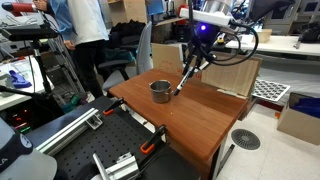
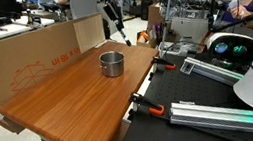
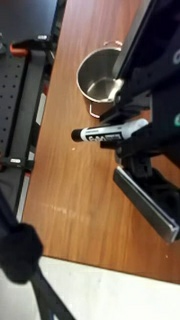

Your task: Put the marker on the desk

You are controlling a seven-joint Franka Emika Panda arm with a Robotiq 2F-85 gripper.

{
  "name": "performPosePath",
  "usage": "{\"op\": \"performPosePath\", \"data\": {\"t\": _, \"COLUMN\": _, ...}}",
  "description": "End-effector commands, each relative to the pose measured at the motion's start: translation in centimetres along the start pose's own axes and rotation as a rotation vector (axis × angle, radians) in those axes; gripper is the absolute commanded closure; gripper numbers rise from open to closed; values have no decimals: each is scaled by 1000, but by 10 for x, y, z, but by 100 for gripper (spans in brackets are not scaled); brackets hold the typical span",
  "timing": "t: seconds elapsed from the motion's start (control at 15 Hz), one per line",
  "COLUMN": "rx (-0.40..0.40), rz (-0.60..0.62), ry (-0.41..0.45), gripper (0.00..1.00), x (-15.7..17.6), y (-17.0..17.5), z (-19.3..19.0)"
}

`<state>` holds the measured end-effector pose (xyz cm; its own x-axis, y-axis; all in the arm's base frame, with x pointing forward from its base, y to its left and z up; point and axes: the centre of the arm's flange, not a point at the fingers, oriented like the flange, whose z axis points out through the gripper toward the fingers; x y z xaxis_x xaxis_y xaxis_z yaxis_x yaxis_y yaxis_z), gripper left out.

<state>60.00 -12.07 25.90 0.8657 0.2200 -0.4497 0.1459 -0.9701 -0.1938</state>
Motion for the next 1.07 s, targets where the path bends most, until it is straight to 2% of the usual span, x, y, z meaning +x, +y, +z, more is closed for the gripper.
{"op": "performPosePath", "data": {"t": 0.0, "rx": 28, "rz": 60, "ry": -69, "gripper": 94, "x": 39, "y": 14, "z": 3}}
{"op": "performPosePath", "data": {"t": 0.6, "rx": 17, "rz": 150, "ry": -126, "gripper": 94, "x": 89, "y": 37, "z": 36}}
{"op": "performPosePath", "data": {"t": 1.0, "rx": -2, "rz": 254, "ry": -177, "gripper": 94, "x": 114, "y": 57, "z": 58}}
